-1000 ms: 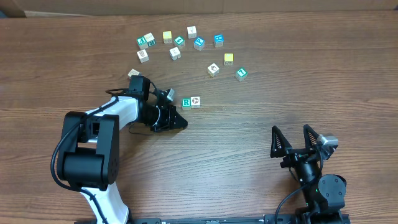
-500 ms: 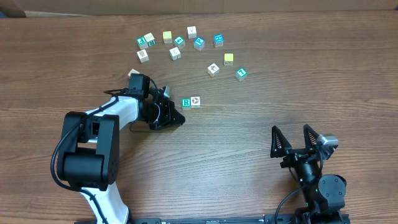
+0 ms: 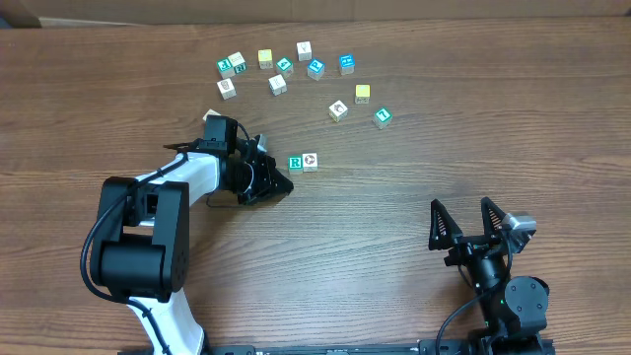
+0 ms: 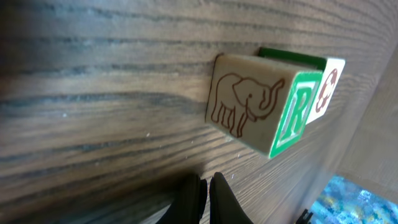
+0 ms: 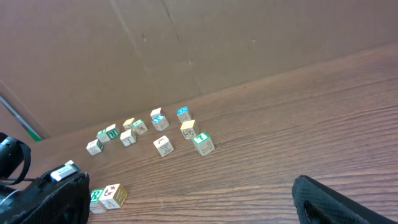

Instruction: Form a horizontal line

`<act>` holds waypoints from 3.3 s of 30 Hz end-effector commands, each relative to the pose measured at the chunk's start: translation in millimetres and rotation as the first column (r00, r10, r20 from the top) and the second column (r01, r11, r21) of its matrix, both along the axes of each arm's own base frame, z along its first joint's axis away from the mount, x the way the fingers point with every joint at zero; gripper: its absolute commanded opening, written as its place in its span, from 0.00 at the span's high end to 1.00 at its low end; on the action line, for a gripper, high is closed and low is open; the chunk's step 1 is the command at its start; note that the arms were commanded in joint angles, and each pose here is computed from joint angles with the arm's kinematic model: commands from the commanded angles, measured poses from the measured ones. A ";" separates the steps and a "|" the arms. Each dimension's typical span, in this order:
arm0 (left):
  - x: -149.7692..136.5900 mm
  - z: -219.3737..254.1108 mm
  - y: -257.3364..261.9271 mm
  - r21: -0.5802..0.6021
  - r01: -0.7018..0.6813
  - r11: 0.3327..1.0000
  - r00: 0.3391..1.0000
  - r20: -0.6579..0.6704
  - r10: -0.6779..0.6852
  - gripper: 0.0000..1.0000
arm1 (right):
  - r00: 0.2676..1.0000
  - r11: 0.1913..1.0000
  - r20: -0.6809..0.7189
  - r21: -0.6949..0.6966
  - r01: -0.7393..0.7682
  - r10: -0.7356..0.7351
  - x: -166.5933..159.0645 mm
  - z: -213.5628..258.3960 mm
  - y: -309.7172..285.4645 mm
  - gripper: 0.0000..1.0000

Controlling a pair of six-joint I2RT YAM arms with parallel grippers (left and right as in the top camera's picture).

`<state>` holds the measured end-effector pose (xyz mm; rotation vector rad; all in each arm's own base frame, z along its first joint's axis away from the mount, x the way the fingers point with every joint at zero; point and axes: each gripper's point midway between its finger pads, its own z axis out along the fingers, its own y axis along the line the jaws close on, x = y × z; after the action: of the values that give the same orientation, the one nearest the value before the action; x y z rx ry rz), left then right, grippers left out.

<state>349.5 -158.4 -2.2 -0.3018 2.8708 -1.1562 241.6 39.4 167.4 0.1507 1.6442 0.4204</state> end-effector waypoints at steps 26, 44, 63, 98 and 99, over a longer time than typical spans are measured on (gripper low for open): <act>7.9 1.4 -11.2 0.009 -0.023 1.000 0.999 0.026 0.023 0.96 | 1.000 1.000 0.014 0.004 0.004 -0.004 -0.2 2.6 -1.2 0.00; 9.1 4.5 -14.2 -0.014 -0.024 1.000 0.999 0.027 0.025 0.96 | 1.000 1.000 0.014 0.004 0.005 -0.005 -0.2 2.6 -1.3 0.00; 12.8 6.7 -15.7 -0.026 -0.030 0.999 0.999 0.039 0.031 0.96 | 1.000 1.000 0.014 0.004 0.004 -0.004 -0.2 2.6 -1.2 0.00; 10.2 16.9 -27.1 -0.105 -0.009 0.994 0.999 0.030 0.012 0.96 | 1.000 1.000 0.014 0.004 0.004 -0.004 -0.2 2.6 -1.2 0.00; 10.4 17.2 -26.2 -0.106 -0.011 0.994 1.000 0.028 0.014 0.96 | 1.000 1.000 0.014 0.004 0.005 -0.005 -0.2 2.6 -1.3 0.00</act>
<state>364.4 -177.8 8.6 -0.3074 2.7911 -1.2284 241.6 39.4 167.3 0.1514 1.6446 0.4210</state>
